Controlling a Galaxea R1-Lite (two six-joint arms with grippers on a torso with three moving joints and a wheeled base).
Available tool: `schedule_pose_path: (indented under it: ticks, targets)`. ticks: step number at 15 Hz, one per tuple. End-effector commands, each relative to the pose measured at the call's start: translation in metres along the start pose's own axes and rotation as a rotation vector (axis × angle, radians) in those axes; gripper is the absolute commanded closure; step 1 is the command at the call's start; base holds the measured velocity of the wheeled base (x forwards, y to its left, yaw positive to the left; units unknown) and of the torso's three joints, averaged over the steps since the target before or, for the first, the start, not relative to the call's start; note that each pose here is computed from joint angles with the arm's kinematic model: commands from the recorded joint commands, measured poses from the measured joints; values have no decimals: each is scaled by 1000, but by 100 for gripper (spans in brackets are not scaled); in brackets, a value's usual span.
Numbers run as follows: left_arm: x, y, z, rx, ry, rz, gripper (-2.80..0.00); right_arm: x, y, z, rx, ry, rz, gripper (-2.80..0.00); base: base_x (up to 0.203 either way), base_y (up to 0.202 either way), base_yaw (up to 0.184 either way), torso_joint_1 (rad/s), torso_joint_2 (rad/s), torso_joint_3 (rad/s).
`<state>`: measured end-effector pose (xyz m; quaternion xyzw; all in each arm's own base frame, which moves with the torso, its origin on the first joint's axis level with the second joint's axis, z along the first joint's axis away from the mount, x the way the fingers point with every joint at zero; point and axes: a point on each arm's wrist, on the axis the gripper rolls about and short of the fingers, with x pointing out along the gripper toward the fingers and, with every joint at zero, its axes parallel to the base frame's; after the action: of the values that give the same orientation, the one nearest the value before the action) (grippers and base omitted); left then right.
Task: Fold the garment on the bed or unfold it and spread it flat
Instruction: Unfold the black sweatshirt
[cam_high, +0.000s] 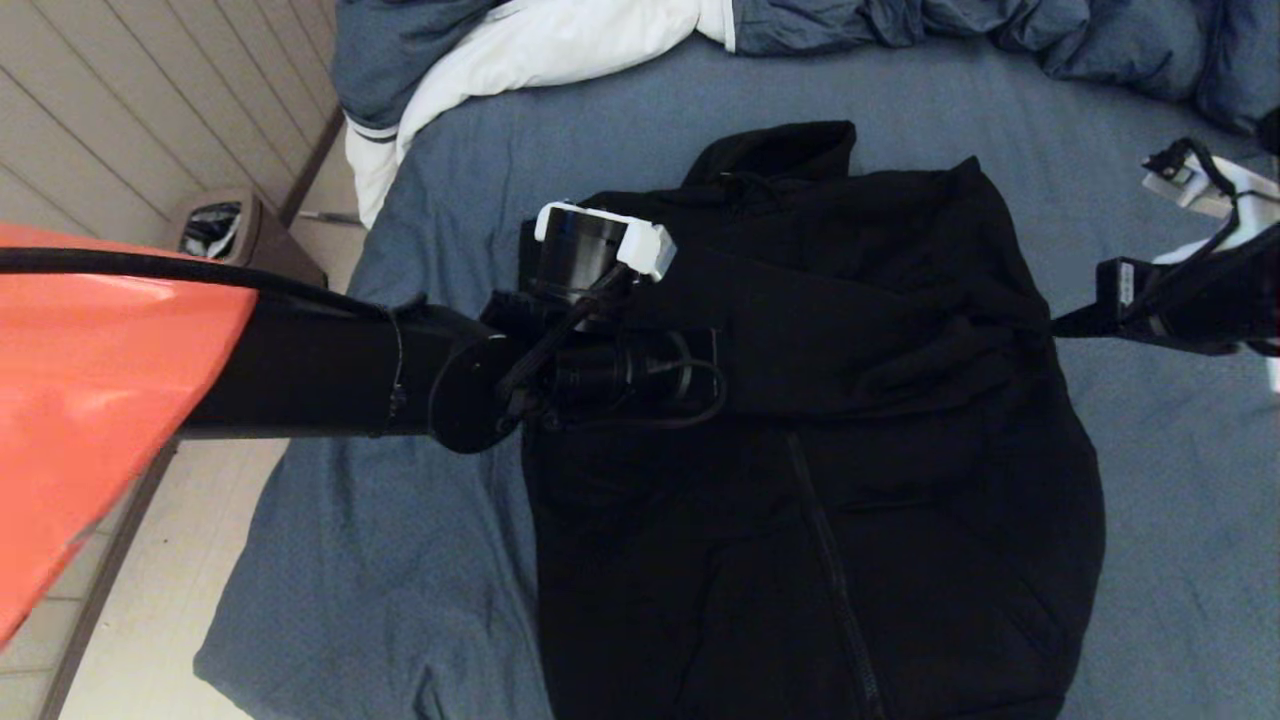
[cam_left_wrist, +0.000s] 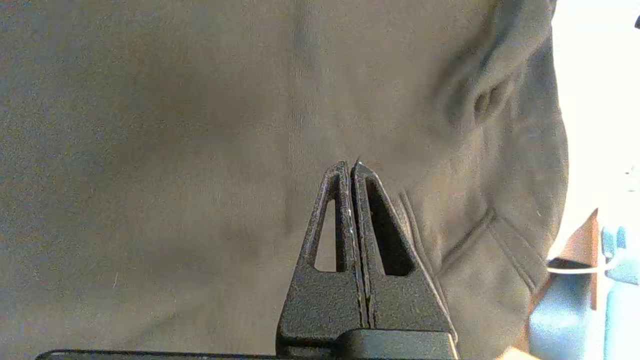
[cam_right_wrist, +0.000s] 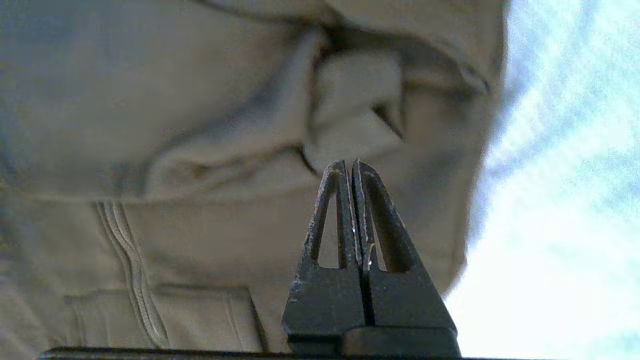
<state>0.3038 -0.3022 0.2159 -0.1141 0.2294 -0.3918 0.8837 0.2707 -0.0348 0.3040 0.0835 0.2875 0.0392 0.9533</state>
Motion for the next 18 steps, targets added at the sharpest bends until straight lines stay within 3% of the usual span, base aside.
schedule_pose_path:
  ticks: [1, 3, 6, 7, 13, 18]
  targets:
    - [17, 4, -7, 5, 16, 4, 0, 12, 4, 4, -11, 6, 17, 0, 0, 0, 0, 0, 0, 0]
    - [28, 4, -17, 39, 38, 4, 0, 25, 10, 9, -28, 11, 40, 0, 0, 0, 0, 0, 0, 0]
    - [42, -16, -33, 87, 49, 3, 0, 40, 28, 13, -65, 21, 89, 0, 0, 0, 0, 0, 0, 0]
    - [43, -18, -33, 112, 40, 12, 0, 39, 31, 14, -72, 14, 85, -280, 0, 0, 0, 0, 0, 0]
    - [45, -23, -21, 133, -6, 5, 0, 55, 34, 15, -150, -4, 85, -280, 0, 0, 0, 0, 0, 0]
    - [48, -16, -20, 127, -3, 21, 0, 66, 39, 5, -163, 45, 100, -280, 0, 0, 0, 0, 0, 0]
